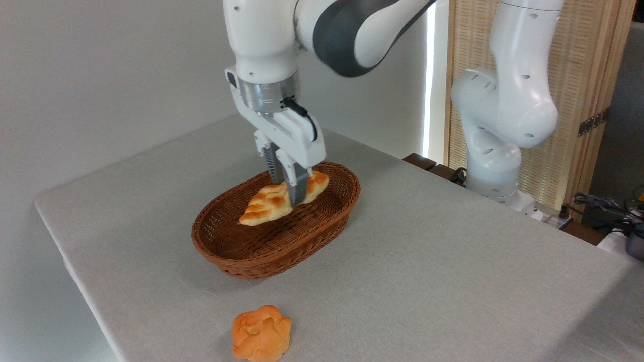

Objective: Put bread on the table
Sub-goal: 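Lift the bread roll out of the basket and carry it beside the basket, then lower the bread roll onto the table and open the gripper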

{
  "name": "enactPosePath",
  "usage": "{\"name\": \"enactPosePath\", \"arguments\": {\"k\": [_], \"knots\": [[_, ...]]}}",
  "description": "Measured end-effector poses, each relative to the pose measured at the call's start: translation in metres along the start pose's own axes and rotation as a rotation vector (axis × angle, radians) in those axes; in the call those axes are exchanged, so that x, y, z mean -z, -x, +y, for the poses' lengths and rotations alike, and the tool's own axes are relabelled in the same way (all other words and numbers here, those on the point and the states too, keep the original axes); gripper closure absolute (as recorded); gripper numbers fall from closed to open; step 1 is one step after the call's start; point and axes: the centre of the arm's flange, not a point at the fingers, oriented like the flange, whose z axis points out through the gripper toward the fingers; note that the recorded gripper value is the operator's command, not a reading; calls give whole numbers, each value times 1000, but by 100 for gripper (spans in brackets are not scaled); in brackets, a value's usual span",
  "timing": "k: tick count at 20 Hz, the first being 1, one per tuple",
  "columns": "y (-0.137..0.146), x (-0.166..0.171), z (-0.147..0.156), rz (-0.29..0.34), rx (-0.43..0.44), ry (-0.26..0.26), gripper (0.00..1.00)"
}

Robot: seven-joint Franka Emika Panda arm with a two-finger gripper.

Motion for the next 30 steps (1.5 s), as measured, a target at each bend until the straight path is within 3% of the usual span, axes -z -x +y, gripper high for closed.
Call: {"name": "enactPosePath", "arguments": {"k": [4,7,8,11,12,17,28,30], "knots": [[53,17,-38,-127,-109,-42,54],[85,15,-67,-144,-124,-42,39],[92,12,-74,-142,-124,-42,39],[100,-14,-93,-164,-110,-23,18],[98,-26,-96,-184,-107,-10,0],[85,-70,-107,-259,-109,27,0],[83,-63,-109,-251,-109,15,0],[76,-47,-111,-212,-102,1,0]]}}
